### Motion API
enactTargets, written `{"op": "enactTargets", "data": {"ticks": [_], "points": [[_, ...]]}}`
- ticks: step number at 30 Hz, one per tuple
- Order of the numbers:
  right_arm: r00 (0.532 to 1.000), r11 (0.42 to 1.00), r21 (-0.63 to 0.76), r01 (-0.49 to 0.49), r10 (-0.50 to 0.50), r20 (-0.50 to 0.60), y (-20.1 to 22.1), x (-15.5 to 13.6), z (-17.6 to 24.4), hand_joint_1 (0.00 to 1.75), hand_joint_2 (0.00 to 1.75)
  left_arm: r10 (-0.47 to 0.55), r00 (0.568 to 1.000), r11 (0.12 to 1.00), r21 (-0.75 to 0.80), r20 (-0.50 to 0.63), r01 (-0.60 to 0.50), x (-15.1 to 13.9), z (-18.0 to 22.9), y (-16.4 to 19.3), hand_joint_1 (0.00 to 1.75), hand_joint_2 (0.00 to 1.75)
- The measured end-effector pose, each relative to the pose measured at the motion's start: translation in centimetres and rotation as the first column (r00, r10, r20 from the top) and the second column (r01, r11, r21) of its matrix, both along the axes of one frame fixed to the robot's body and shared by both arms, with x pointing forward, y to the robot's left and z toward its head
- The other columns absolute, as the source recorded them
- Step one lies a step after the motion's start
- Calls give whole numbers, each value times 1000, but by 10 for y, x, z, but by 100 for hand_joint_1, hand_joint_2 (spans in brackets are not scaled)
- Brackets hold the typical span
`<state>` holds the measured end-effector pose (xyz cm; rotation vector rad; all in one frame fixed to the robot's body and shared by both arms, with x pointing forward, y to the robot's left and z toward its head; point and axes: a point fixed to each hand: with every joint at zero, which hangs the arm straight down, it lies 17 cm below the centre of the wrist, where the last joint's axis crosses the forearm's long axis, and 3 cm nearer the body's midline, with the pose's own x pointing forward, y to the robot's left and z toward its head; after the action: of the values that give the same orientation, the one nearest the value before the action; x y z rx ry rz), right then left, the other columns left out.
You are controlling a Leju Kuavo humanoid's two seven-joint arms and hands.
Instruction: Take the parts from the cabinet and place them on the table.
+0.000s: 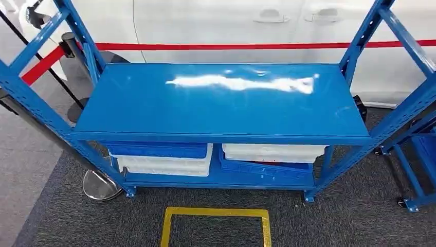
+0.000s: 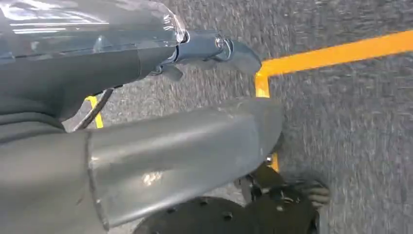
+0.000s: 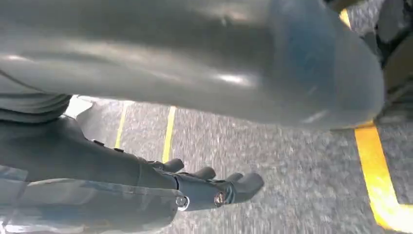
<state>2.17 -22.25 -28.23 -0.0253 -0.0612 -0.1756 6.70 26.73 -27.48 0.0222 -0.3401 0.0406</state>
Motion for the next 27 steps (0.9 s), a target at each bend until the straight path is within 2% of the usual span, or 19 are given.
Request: {"op": "enactTargets", "data": {"ticks": [27], "points": [[1000, 1000, 2, -19, 19, 21, 3, 10, 1, 0, 0, 1, 1000, 1000, -4, 4, -1, 1, 0, 1, 0, 0]]}}
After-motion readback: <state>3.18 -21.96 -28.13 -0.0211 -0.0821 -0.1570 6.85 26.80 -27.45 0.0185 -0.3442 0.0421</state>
